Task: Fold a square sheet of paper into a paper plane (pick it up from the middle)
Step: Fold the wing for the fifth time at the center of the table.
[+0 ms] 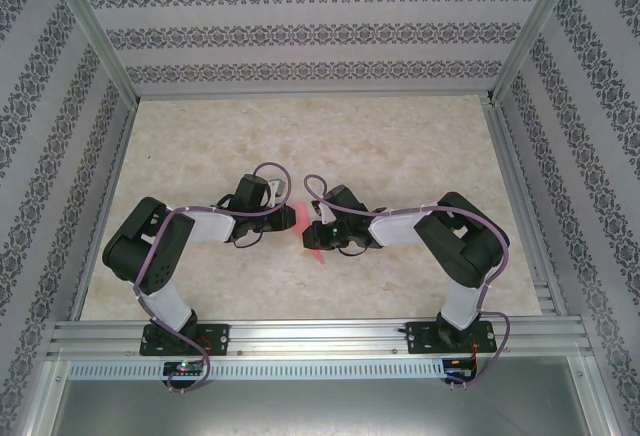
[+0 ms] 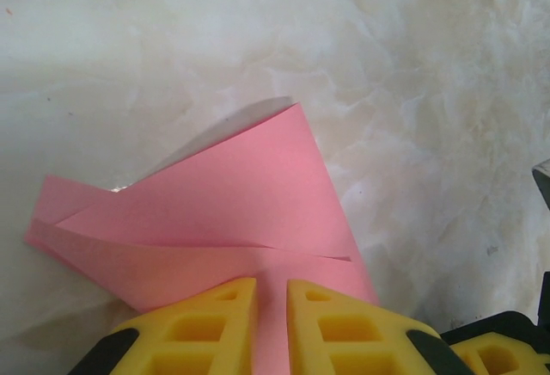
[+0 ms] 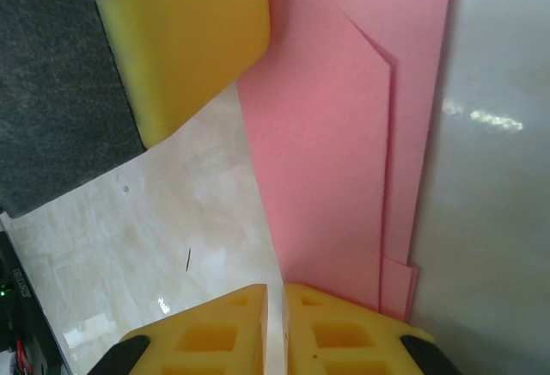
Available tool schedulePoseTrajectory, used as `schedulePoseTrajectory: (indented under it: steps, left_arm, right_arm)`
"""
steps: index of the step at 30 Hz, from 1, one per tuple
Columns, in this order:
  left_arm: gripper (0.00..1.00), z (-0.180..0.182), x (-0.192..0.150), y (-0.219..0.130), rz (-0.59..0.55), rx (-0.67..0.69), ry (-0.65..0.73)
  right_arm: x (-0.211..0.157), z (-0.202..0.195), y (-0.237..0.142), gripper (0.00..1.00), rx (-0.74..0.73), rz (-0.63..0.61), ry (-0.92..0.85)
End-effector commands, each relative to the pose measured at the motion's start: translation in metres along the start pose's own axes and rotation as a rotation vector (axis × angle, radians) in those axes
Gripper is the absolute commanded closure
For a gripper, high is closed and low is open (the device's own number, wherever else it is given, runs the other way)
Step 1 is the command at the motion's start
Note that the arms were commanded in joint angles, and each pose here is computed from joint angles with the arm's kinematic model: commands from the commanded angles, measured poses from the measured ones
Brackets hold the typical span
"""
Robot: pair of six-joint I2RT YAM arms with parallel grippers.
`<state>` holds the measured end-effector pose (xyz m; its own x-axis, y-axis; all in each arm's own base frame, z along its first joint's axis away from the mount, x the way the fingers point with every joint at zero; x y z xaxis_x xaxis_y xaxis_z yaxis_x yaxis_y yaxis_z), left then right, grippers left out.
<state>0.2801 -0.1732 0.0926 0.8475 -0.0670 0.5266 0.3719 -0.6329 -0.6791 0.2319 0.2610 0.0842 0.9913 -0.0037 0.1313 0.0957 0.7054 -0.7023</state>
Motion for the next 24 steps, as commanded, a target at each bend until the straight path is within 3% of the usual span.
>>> schedulePoseTrajectory:
  steps: [1,17,24]
  left_arm:
    - [0.83,0.004,0.009,0.001,-0.049,0.015,0.035]
    - [0.89,0.042,0.019,-0.005,-0.001,0.203,-0.091]
    - [0.91,0.053,0.032,-0.011,-0.009,0.209,-0.119]
  right_arm:
    - [-0.023,-0.049,0.008,0.86,-0.231,0.090,0.087]
    - [-0.028,-0.058,0.002,0.87,-0.269,0.093,0.088]
    - [-0.026,-0.056,0.003,0.88,-0.263,0.088,0.089]
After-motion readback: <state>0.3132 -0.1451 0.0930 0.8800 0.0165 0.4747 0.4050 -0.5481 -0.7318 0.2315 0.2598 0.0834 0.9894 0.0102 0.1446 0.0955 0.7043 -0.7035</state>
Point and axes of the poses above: each hand's point on the last joint's axis, 136 mm out from that joint toward the fingers, its own y axis out along the fingers, its own z axis along the line the jaws close on, x = y × z, the point moved 10 cm from there along -y, back along the fingers, and after that the axes turned 12 degrees about y, right-handed, at the moved point
